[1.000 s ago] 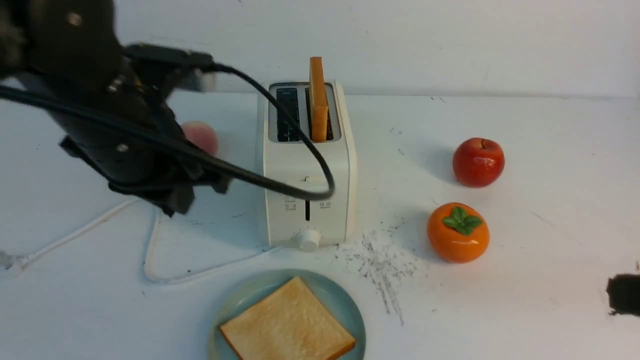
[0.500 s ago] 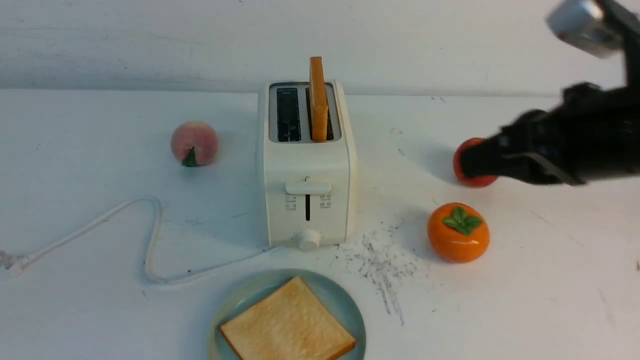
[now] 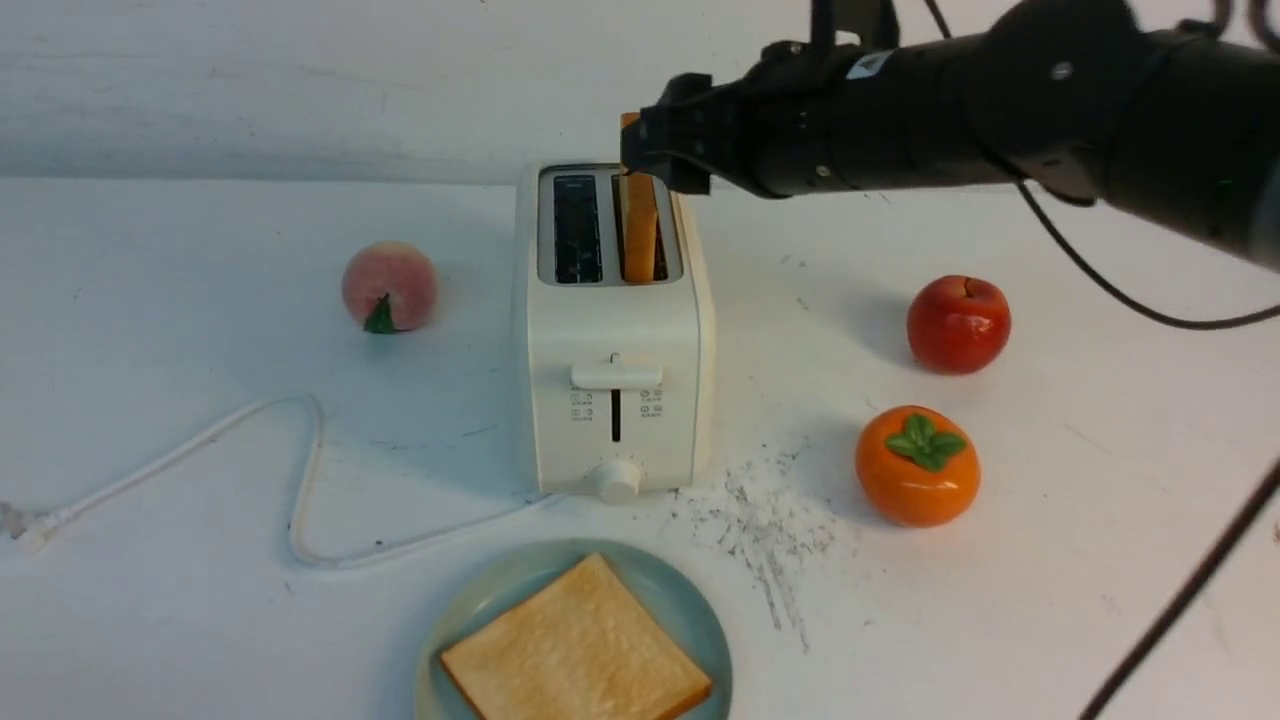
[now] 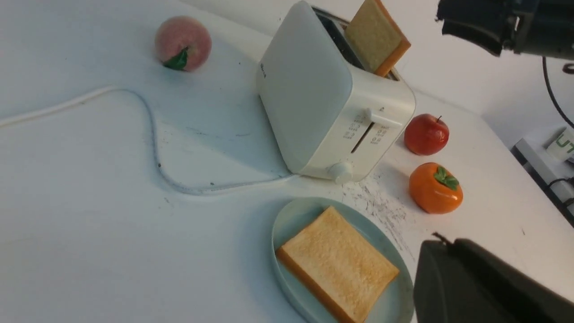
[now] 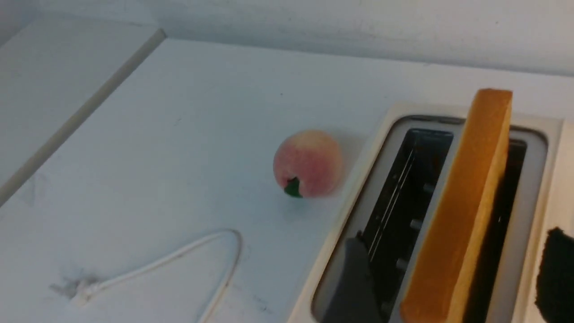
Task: Take toasted bread from bread machine on white table place on plate.
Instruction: 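Grasp the toast slice in the toaster and pull it up out of the slot with the right gripper, then place the held slice of bread on top of the slice on the plate with the right gripper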
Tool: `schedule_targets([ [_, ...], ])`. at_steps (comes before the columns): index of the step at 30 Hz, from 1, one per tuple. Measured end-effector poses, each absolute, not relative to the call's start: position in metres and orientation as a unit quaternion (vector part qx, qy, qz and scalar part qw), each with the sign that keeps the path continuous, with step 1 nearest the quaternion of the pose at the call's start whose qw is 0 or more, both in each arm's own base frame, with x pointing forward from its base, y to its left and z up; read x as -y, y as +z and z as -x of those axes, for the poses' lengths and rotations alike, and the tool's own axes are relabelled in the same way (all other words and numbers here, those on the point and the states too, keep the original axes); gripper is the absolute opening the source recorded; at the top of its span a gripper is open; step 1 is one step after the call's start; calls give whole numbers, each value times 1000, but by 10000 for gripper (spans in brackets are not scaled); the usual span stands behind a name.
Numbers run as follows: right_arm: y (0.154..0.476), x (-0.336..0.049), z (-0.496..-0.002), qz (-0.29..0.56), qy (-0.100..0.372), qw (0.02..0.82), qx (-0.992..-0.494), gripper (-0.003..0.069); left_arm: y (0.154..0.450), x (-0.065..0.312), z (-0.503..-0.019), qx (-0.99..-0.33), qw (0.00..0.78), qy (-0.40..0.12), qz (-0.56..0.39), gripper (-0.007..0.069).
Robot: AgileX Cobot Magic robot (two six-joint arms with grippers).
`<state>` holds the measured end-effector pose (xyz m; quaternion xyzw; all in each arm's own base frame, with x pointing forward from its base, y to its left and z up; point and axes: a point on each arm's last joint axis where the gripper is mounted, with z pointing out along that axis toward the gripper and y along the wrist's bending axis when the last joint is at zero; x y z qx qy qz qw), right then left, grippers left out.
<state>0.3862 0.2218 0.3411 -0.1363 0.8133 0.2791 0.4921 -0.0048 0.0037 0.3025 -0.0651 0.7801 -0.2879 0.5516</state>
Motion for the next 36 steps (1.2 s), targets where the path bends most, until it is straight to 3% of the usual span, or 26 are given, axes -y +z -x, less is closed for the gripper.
schedule_targets([
  [4,316,-231,-409,123,270,494,-818,565,301,-4,5,-786,545,-284,66,-14],
  [7,296,-235,-419,115,265,484,-826,517,301,-4,5,-786,546,-284,66,-14],
  [8,290,-236,-421,116,264,478,-830,480,301,-4,5,-786,546,-284,66,-14],
  [9,287,-237,-421,118,264,472,-833,382,301,-4,5,-786,545,-283,66,-14],
  [10,286,-237,-420,120,265,467,-835,327,301,-4,5,-786,545,-283,66,-14],
  [11,289,-237,-418,126,268,461,-837,204,300,-4,5,-786,545,-283,66,-14],
  [12,294,-237,-416,130,270,461,-835,132,300,-4,5,-786,545,-283,66,-14],
  [13,305,-236,-412,137,273,465,-831,99,300,-4,5,-786,545,-284,66,-14],
  [17,357,-226,-386,164,286,488,-808,120,300,-4,5,-787,544,-283,66,-14],
  [18,389,-218,-363,185,301,490,-797,120,300,-4,5,-789,542,-282,66,-14],
  [21,437,-203,-316,231,324,481,-781,120,299,-4,5,-790,541,-281,66,-14],
  [24,461,-191,-277,284,333,451,-778,120,299,-5,5,-791,542,-277,66,-14],
  [28,453,-184,-240,382,331,322,-801,120,299,-5,5,-791,545,-272,66,-14],
  [36,383,-191,-245,389,338,187,-837,120,299,-6,5,-791,545,-268,66,-14],
])
